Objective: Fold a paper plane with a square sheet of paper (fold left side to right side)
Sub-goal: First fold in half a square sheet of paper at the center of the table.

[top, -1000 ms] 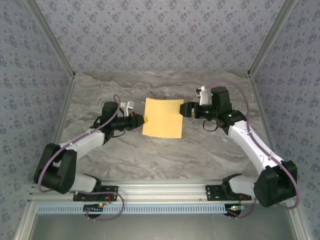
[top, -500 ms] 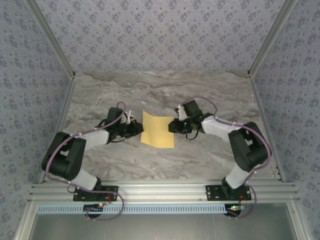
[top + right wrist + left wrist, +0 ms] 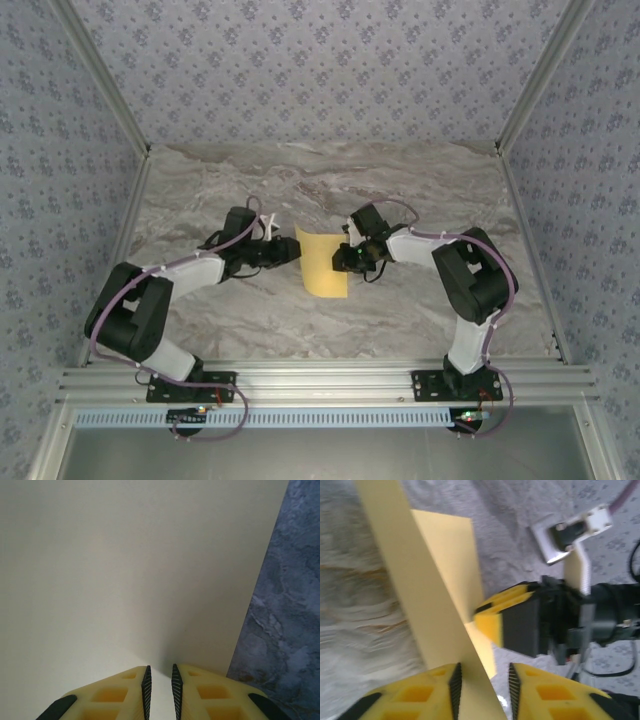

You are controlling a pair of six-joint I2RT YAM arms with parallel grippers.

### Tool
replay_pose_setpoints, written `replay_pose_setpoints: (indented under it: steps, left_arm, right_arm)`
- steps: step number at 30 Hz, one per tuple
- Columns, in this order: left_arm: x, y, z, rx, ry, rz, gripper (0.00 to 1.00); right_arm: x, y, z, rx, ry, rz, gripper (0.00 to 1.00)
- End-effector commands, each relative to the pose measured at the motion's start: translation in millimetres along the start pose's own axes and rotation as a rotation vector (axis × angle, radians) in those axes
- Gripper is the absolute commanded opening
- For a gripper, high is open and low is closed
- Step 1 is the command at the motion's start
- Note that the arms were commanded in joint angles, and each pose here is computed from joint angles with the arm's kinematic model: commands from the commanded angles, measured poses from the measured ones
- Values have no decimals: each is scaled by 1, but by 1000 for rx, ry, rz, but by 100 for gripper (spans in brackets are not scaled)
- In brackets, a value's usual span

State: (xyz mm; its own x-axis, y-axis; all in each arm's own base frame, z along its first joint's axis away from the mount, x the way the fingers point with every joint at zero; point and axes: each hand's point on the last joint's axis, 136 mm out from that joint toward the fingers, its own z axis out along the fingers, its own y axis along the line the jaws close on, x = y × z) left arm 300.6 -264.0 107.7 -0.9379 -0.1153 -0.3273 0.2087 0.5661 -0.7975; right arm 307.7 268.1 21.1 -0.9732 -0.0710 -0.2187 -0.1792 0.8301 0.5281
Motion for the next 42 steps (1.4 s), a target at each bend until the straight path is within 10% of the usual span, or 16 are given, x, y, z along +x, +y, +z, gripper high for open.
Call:
replay_pose_setpoints:
  steps: [1, 11, 18, 30, 42]
  left_arm:
    - [-4, -22, 14, 60, 20, 35, 42]
    - [5, -25, 48, 75, 85, 33, 49]
    - [6, -23, 49, 63, 86, 29, 38]
    - [8, -19, 49, 47, 93, 28, 20]
    - [4, -23, 42, 30, 71, 42, 24]
  right_arm:
    - [16, -18, 8, 56, 48, 32, 21]
    - [-22, 10, -37, -194, -132, 46, 35]
    - [-50, 26, -68, -368, -250, 71, 51]
    - [-63, 62, -35, -461, -167, 17, 49]
    - [-54, 41, -24, -346, -124, 39, 0]
